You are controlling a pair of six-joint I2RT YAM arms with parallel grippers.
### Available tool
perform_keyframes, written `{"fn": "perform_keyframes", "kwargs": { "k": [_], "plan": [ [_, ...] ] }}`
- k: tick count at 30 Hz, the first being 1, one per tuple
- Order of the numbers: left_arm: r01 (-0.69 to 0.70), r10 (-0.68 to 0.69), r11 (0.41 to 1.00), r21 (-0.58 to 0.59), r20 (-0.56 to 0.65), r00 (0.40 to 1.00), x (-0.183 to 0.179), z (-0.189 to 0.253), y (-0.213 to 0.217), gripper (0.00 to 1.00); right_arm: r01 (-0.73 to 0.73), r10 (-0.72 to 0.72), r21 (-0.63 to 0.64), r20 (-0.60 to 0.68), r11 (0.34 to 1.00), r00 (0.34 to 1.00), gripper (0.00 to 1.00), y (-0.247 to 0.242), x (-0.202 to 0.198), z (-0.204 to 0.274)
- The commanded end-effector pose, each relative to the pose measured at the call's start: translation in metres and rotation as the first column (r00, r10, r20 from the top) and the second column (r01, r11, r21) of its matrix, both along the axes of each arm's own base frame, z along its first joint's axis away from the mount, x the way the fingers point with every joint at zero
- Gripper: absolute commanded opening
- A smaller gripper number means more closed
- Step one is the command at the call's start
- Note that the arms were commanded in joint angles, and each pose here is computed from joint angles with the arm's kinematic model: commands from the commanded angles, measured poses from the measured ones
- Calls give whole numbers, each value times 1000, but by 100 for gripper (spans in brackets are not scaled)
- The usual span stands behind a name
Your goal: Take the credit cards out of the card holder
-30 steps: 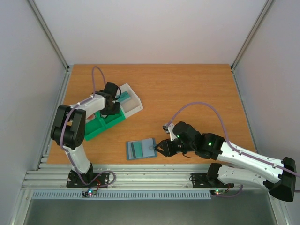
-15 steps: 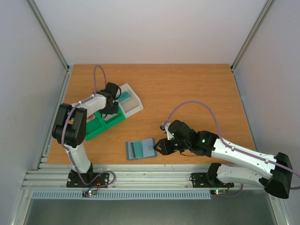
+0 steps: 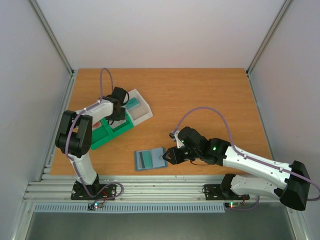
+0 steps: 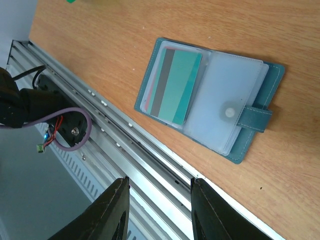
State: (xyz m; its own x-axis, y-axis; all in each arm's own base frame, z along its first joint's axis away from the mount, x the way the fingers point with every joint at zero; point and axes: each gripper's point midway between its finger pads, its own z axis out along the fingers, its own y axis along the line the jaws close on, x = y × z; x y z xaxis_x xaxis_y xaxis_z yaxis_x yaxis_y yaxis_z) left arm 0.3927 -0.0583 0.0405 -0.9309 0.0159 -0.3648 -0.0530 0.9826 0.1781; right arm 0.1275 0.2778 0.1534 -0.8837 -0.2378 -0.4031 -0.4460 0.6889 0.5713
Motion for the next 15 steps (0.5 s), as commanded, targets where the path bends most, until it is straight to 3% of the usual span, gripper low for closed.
{"fn": "perform_keyframes", "kwargs": {
  "k": [1, 8, 15],
  "plan": [
    [2, 2, 998, -58, 69, 998, 7, 31, -11, 5, 7, -8, 51, 29, 999, 1000, 35, 5, 5, 18],
    [42, -3, 949, -311, 126, 992, -21, 81, -44, 19, 45, -45, 61, -13, 997, 999, 34, 8, 6, 17],
    [115, -55, 834, -540, 126, 990, -75, 108, -75, 34, 82, -77, 83, -65, 993, 995, 33, 19, 11, 5]
  ]
}}
